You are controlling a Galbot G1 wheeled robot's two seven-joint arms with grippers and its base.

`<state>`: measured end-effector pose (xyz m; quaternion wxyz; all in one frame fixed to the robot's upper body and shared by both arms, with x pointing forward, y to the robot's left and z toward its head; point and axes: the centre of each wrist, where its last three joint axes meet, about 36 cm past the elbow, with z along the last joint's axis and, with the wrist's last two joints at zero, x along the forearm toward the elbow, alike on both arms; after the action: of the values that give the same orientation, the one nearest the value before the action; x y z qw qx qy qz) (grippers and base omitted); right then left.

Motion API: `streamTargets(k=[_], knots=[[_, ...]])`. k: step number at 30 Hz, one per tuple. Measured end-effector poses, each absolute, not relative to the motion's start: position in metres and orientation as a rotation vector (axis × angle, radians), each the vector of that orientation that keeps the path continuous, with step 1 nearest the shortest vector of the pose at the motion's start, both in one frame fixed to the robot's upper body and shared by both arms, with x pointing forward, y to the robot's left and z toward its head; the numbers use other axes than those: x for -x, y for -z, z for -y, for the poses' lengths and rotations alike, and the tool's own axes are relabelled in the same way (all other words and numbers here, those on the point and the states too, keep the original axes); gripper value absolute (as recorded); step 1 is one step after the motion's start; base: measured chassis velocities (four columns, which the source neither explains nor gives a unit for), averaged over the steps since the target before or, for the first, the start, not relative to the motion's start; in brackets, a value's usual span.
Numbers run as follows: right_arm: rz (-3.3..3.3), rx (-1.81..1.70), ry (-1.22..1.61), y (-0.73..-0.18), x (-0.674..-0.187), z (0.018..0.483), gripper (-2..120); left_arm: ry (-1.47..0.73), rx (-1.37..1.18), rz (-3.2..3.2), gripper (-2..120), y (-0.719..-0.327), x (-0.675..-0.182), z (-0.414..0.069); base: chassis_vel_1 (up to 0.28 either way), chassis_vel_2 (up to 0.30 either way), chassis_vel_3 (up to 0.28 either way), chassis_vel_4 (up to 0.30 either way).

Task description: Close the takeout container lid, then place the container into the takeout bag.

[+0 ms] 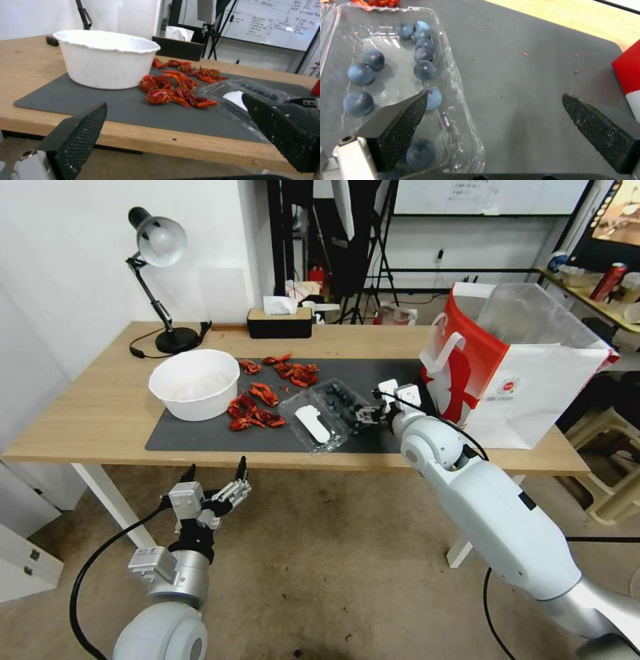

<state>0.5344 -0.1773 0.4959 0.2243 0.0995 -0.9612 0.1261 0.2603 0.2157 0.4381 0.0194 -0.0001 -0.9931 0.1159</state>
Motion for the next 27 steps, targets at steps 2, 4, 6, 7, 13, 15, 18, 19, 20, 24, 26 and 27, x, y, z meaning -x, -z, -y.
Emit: streamTargets(k=[2,4,6,7,13,15,18,19,20,24,26,27], knots=[[2.651,-0.277,-0.347,-0.4956,-0.5342,0.1772,100,-0.359,0.0,3.084,100,-0.4385,-0.2603,-0.2159,0.0,0.0,0.0,0.0],[2.648,-0.279,-0.352,-0.4948,-0.5337,0.1778,100,-0.359,0.0,3.087,100,-0.439,-0.2605,-0.2161,0.0,0.0,0.0,0.0],[2.647,-0.28,-0.353,-0.4946,-0.5333,0.1779,100,-0.36,0.001,3.088,100,-0.4393,-0.2606,-0.2161,0.0,0.0,0.0,0.0],[2.647,-0.28,-0.354,-0.4947,-0.5331,0.1779,100,-0.36,0.001,3.089,100,-0.4394,-0.2607,-0.2161,0.0,0.0,0.0,0.0],[2.648,-0.262,-0.361,-0.4945,-0.532,0.1804,100,-0.366,0.0,3.092,100,-0.4395,-0.2609,-0.2153,0.0,0.0,0.0,0.0],[2.648,-0.257,-0.361,-0.4945,-0.5312,0.1817,100,-0.367,0.001,3.091,100,-0.4393,-0.2606,-0.2148,0.0,0.0,0.0,0.0],[2.647,-0.254,-0.357,-0.4945,-0.5302,0.1832,100,-0.367,0.0,3.093,100,-0.4391,-0.2603,-0.2147,0.0,0.0,0.0,0.0],[2.646,-0.253,-0.356,-0.4941,-0.5299,0.1835,100,-0.367,0.0,3.093,100,-0.4391,-0.2603,-0.2147,0.0,0.0,0.0,0.0],[2.646,-0.253,-0.356,-0.4941,-0.5299,0.1835,100,-0.367,0.0,3.093,100,-0.4391,-0.2603,-0.2147,0.0,0.0,0.0,0.0],[2.644,-0.244,-0.356,-0.493,-0.5294,0.1839,100,-0.364,-0.003,3.097,100,-0.4391,-0.2602,-0.2155,0.0,0.0,0.0,0.0],[2.644,-0.239,-0.356,-0.4929,-0.5293,0.1839,100,-0.363,-0.003,3.098,100,-0.4391,-0.2601,-0.2157,0.0,0.0,0.0,0.0],[2.644,-0.231,-0.357,-0.4926,-0.5292,0.1841,100,-0.362,-0.004,3.101,100,-0.4389,-0.2598,-0.2161,0.0,0.0,0.0,0.0]])
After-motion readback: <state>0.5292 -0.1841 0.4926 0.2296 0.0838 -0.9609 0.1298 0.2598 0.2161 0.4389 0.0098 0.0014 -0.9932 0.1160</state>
